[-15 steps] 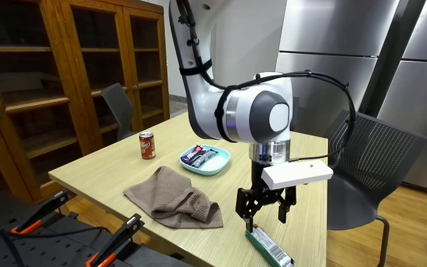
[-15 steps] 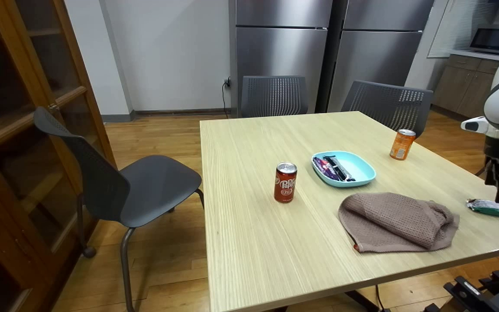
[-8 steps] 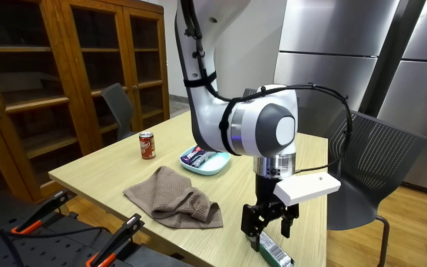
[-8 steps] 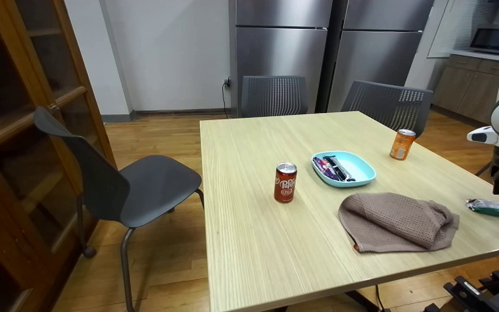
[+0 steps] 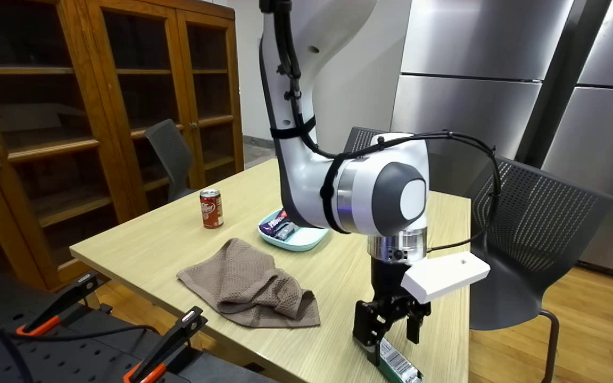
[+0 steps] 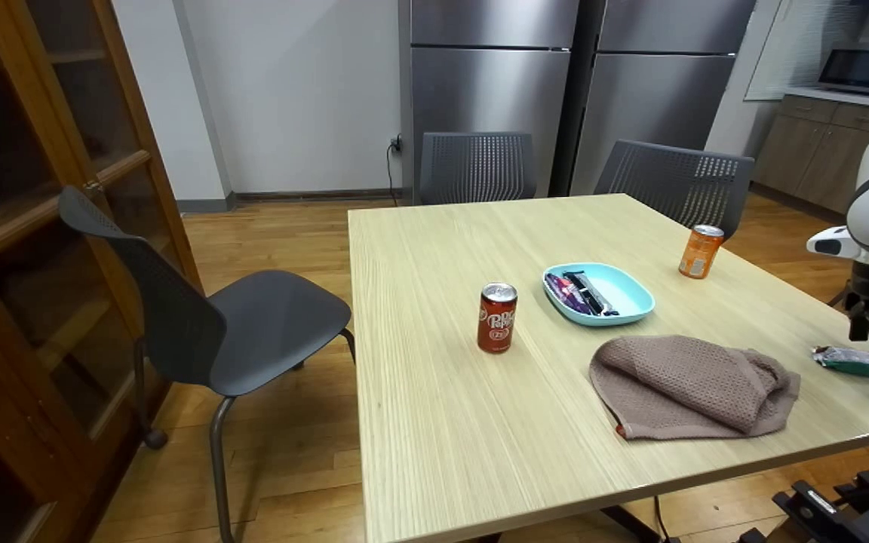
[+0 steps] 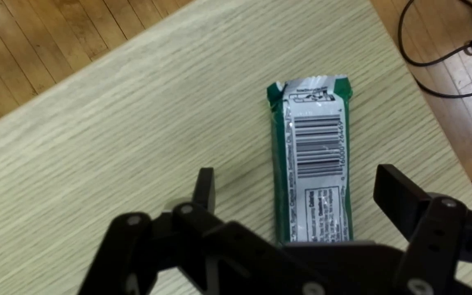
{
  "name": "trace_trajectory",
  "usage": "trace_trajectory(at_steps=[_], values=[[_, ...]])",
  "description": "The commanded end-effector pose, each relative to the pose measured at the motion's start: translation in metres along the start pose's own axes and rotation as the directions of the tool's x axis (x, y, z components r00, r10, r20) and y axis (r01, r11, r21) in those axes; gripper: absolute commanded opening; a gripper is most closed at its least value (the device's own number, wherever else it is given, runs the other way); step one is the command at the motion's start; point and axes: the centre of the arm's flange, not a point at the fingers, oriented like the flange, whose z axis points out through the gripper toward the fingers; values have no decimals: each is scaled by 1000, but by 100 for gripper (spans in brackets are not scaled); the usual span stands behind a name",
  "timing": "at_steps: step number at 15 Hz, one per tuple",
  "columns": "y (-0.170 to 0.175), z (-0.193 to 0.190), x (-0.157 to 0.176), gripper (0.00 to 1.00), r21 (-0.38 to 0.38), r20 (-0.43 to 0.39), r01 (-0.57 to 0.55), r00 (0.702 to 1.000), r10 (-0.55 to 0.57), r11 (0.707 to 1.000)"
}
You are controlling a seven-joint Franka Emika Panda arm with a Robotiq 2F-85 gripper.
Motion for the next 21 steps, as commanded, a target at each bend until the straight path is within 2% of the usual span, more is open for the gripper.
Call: trace_trajectory(at_steps=[1, 12, 13, 14, 16, 21], values=[[8, 4, 1, 100, -45, -39, 69, 997, -71, 997], [-1, 7, -2, 100, -83, -72, 154, 985, -160, 985], [-4, 5, -3, 75, -94, -71, 154, 984, -161, 984], [-7, 3, -4, 74, -110, -68, 155, 984, -163, 982], [-10, 0, -4, 58, -150, -67, 159, 983, -170, 976], [-14, -2, -6, 19, -167, -74, 165, 981, -179, 972]])
